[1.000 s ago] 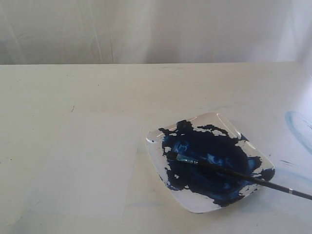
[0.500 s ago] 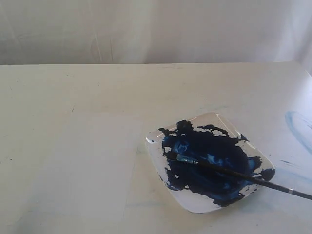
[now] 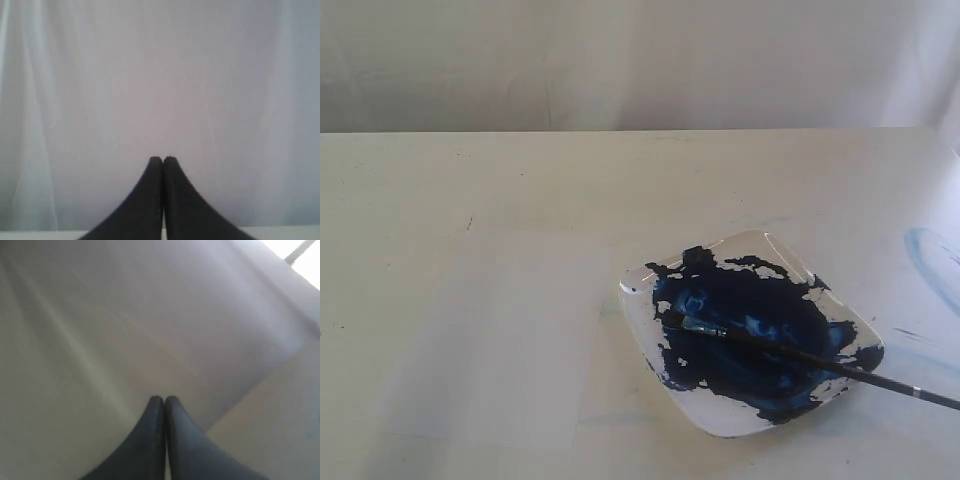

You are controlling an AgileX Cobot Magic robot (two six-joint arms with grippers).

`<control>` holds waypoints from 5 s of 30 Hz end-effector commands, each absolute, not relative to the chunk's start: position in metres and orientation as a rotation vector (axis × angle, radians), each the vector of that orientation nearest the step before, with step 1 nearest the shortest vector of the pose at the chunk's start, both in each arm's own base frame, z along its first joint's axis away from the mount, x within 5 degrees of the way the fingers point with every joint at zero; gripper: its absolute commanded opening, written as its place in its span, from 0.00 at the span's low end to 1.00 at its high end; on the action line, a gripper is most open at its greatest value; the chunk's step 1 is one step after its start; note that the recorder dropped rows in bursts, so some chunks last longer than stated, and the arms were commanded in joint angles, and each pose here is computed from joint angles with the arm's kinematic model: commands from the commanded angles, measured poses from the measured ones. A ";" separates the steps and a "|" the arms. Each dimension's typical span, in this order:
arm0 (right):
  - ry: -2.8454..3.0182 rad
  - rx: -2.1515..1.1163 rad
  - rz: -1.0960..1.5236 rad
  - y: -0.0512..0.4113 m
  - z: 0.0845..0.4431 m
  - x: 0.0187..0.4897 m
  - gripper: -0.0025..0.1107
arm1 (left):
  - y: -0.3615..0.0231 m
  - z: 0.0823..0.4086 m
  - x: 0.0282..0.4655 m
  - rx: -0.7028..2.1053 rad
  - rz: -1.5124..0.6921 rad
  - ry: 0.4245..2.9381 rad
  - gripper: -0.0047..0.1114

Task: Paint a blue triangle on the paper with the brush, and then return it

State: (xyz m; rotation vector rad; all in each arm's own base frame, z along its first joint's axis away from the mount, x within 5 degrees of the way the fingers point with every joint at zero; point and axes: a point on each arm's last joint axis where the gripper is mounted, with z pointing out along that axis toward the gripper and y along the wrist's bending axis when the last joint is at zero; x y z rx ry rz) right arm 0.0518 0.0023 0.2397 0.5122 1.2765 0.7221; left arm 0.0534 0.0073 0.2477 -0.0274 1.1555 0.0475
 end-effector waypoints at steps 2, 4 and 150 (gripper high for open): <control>1.440 0.548 0.704 0.004 0.250 0.046 0.02 | 0.011 0.279 0.074 -0.138 0.018 1.332 0.04; 1.502 0.496 0.656 0.005 0.257 0.042 0.02 | 0.001 0.289 0.092 -0.005 0.012 1.470 0.04; 2.021 1.811 0.788 0.037 0.156 0.174 0.52 | -0.067 0.133 0.244 0.949 -0.692 2.785 0.04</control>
